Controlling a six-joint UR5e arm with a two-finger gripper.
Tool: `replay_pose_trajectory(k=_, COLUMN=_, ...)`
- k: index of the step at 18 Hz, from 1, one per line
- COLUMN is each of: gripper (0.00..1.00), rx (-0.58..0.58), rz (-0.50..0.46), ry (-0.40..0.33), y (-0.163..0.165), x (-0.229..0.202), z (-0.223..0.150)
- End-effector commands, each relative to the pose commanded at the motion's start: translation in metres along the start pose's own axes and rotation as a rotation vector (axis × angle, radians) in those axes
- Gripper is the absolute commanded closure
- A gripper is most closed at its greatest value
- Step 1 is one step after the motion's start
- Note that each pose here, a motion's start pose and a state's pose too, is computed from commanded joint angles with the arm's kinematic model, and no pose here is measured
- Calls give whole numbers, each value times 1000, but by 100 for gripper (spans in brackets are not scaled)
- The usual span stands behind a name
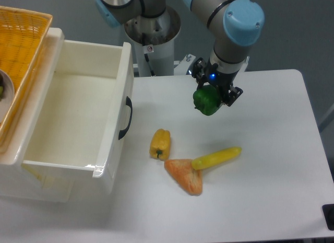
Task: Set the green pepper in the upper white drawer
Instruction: 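Hold the green pepper in the gripper above the table, then carry the green pepper up and over toward the open white drawer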
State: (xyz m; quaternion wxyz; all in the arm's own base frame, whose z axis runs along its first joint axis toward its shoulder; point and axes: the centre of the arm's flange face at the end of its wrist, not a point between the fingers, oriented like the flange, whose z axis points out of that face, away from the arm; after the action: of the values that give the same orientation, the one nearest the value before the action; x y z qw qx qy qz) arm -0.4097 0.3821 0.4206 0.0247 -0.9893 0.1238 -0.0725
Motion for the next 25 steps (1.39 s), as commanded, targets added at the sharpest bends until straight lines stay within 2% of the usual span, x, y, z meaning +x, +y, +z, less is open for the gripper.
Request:
replay_pose_trajectory(k=6, gripper=54, rx=41, rz=-80, ry=-10, y=-10, x=17, z=-20)
replay_pose_trajectory(k=10, gripper=54, rx=127, rz=-182, ry=8, y=-16, x=40, z=-40)
replay_pose_trajectory(k=12, gripper=54, rx=152, rz=-199, ry=3, y=-20, x=55, z=-52)
replay_pose_trajectory(k=19, gripper=54, rx=243, rz=-271, ry=24, y=-45, x=92, z=-73)
replay_pose_trajectory(k=22, gripper=54, rx=323, rz=-347, ry=53, y=-52, x=102, z=-84)
replay_pose_trajectory(k=25, gripper=53, rx=342, rz=-366, ry=67, y=-61, x=116, z=-88)
